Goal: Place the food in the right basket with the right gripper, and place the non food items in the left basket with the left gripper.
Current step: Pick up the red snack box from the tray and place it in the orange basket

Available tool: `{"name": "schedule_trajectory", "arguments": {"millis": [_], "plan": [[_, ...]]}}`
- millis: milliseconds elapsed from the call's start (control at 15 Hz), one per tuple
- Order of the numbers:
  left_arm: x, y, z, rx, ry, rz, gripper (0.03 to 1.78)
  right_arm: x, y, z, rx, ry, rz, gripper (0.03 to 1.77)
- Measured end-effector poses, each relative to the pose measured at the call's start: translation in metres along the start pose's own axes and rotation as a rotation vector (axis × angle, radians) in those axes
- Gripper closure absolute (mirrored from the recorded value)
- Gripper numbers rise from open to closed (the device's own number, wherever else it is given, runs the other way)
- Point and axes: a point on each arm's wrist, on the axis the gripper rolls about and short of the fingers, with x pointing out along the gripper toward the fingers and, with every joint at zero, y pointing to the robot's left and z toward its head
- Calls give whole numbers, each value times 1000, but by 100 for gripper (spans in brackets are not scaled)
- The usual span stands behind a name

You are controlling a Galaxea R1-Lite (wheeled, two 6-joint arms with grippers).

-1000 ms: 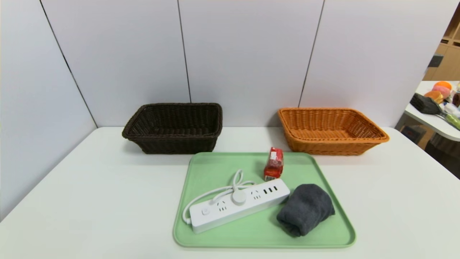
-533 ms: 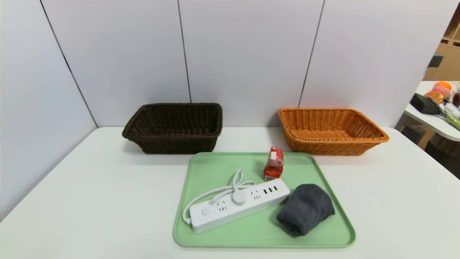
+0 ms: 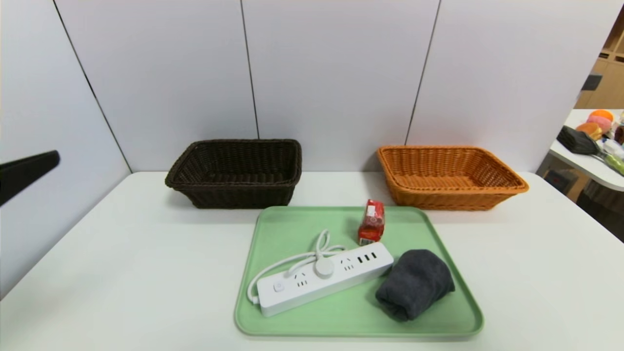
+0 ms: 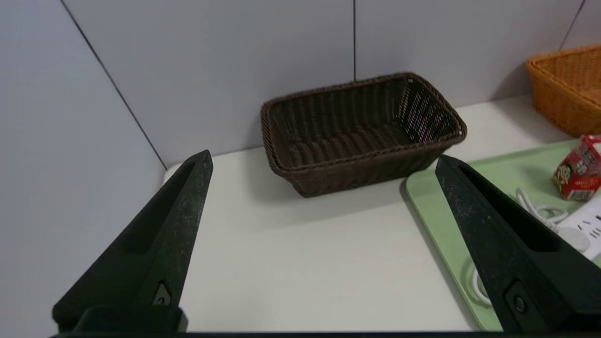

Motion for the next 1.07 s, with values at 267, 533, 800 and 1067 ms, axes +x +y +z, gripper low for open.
{"name": "schedule_trajectory", "arguments": {"millis": [267,533,800,1067], "plan": [[38,-6,-15,-19,105,-26,12,36,9,-52,61,155,131,10],[72,-10,-34,-15,160,20,12,80,19,-99,78,224,103,10],[92,-14,-51,-12,167,70,12,105,39,-133,83,240,94,10],[97,-21,-60,-29,206,36,12,124,56,-152,79,252,139,10]]}}
